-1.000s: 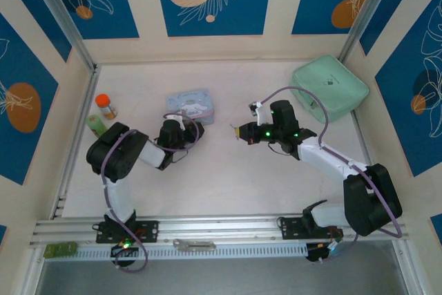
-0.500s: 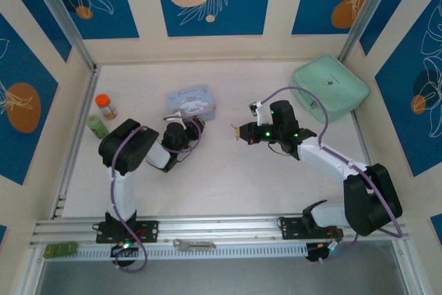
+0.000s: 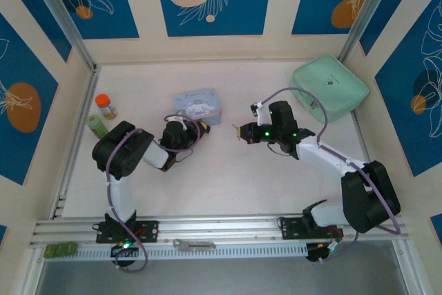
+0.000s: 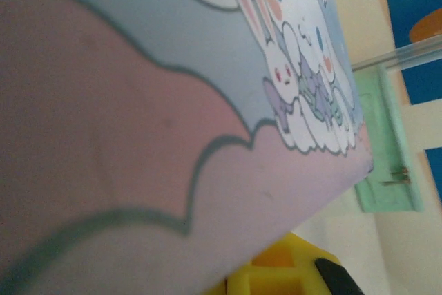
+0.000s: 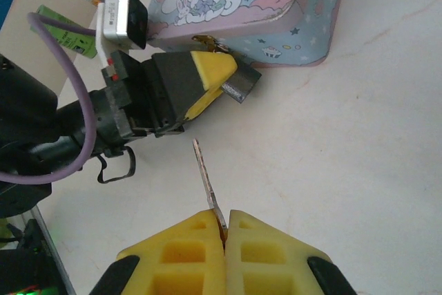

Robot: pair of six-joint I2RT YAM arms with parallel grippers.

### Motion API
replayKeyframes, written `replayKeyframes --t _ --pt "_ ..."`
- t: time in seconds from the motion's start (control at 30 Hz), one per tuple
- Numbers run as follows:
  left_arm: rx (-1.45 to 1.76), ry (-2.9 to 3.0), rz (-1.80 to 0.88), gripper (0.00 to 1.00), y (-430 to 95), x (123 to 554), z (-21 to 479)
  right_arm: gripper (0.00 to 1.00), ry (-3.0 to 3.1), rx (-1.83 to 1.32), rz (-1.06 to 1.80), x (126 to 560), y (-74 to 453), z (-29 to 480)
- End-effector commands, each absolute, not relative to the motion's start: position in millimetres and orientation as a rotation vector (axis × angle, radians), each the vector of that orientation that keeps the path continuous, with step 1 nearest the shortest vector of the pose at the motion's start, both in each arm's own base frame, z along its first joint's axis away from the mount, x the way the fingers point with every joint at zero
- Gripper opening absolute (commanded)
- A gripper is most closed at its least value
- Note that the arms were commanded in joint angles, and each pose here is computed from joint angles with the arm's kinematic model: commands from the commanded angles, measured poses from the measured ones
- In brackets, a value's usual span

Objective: Unlock a padlock with a key

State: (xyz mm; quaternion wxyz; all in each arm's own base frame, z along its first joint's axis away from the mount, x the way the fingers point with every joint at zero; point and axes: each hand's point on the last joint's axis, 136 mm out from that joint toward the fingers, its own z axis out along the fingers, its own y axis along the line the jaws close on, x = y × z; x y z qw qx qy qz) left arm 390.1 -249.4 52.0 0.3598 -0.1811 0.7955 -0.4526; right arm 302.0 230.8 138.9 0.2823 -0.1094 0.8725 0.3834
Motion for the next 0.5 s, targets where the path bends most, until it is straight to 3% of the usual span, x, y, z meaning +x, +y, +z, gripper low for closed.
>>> replayKeyframes --t 0.0,0.33,0.47 --pt "-0.536 2.084 -1.378 0.0 -269 378 60 0.0 2.374 -0.249 1.102 297 237 127" --pt "-0.546 2.006 -1.589 0.0 -290 374 101 0.0 2.403 -0.239 1.285 290 251 106" --pt "-0.498 2.072 -1.533 0.0 -293 370 98 0.0 2.412 -0.208 1.333 295 251 98"
